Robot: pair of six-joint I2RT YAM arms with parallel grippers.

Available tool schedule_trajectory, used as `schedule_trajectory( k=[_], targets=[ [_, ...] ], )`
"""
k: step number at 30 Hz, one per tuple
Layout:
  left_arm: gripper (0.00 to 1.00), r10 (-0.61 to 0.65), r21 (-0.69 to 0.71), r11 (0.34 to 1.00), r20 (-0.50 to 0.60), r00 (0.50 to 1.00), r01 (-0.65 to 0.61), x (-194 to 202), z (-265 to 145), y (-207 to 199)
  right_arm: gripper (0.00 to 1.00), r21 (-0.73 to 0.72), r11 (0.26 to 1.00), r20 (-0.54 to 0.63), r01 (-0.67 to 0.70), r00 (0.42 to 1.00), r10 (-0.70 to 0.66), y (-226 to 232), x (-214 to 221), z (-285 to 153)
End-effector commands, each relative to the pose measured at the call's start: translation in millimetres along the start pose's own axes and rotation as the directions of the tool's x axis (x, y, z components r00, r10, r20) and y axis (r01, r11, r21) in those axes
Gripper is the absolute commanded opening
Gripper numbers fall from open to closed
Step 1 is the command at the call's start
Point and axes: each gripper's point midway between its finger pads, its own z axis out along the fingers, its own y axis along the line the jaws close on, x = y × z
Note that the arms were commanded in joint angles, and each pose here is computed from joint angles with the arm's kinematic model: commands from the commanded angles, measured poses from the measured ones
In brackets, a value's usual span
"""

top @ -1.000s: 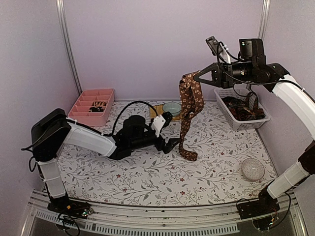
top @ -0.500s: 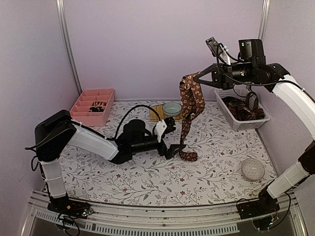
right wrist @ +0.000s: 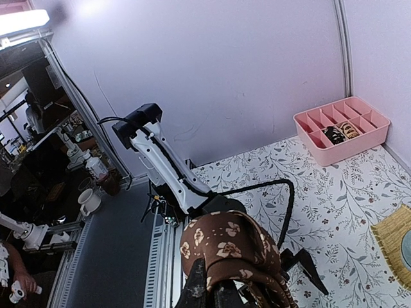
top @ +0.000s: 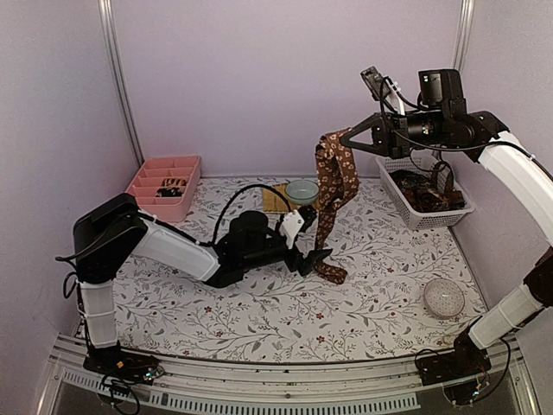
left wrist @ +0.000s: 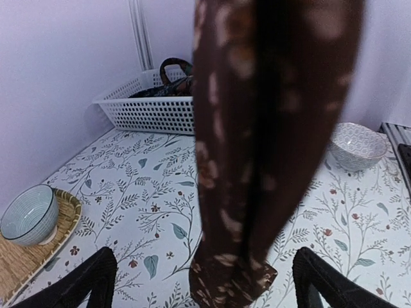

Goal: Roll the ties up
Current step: Pass from the right arm to the left

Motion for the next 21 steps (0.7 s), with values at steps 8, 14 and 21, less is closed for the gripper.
schedule_trajectory(
  k=[8,14,21],
  targets=[
    [0.08,0.062,-0.086,0.994,-0.111,0.992,-0.071,31.4,9.9,5.6,0.00,0.006,0.998,0.005,0.062,0.998,-0.062,22.5,-9.4,-11.7],
    [0.00,0.167,-0.402,0.888,-0.168,0.971,-0.223,-2.1,-37.6,63.1,0.00,0.039,0.998,-0.049,0.050,0.998,-0.048,19.3,13.1,-13.7],
    [0.00,0.191,-0.649,0.660,-0.342,0.920,-0.379,-25.6,-115.5,130.4,0.00,0.156,0.988,-0.151,0.008,0.988,0.016,-7.5,58.7,-13.8]
  ],
)
